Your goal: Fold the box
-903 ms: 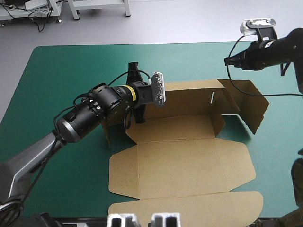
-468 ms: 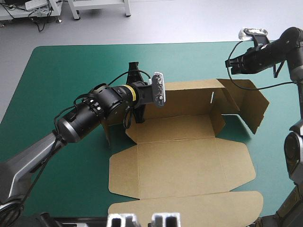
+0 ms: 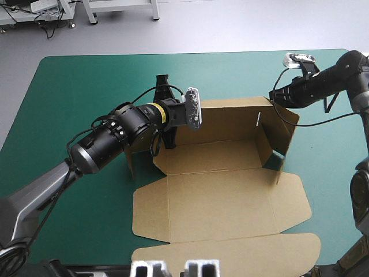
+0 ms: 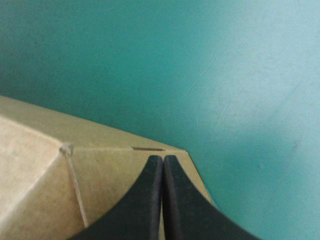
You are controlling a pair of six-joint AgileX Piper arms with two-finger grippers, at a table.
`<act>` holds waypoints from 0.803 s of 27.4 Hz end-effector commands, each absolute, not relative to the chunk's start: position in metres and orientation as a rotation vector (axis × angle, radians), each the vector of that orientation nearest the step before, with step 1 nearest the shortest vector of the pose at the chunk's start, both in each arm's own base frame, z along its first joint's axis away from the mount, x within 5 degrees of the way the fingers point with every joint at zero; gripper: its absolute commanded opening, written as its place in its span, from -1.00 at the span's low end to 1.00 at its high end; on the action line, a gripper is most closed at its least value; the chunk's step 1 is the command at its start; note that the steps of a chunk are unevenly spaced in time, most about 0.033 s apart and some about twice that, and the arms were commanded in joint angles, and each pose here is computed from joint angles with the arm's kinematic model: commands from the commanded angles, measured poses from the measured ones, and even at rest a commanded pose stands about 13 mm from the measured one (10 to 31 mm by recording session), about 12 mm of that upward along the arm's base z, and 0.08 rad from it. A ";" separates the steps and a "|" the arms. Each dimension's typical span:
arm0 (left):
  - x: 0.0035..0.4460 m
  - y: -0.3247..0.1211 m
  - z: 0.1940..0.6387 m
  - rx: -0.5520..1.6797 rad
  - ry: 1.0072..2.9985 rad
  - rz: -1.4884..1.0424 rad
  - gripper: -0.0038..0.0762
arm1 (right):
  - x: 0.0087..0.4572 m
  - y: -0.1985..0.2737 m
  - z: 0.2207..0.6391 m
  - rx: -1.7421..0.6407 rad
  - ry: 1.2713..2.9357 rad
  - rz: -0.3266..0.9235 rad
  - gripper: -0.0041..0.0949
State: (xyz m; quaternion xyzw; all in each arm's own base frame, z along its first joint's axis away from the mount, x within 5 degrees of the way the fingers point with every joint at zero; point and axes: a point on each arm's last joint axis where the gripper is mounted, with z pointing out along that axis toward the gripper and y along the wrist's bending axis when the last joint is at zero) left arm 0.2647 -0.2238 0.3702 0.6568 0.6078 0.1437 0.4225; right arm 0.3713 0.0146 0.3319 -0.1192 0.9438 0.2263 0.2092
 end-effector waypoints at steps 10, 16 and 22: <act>0.254 -0.230 0.376 1.557 1.435 0.396 -0.93 | 0.335 0.025 0.353 -0.414 2.496 0.727 -0.94; 0.247 -0.233 0.344 1.545 1.552 0.265 -0.93 | 0.322 0.025 0.336 -0.389 2.452 0.701 -0.94; 0.240 -0.233 0.323 1.540 1.672 0.143 -0.93 | 0.296 0.027 0.316 -0.370 2.337 0.656 -0.94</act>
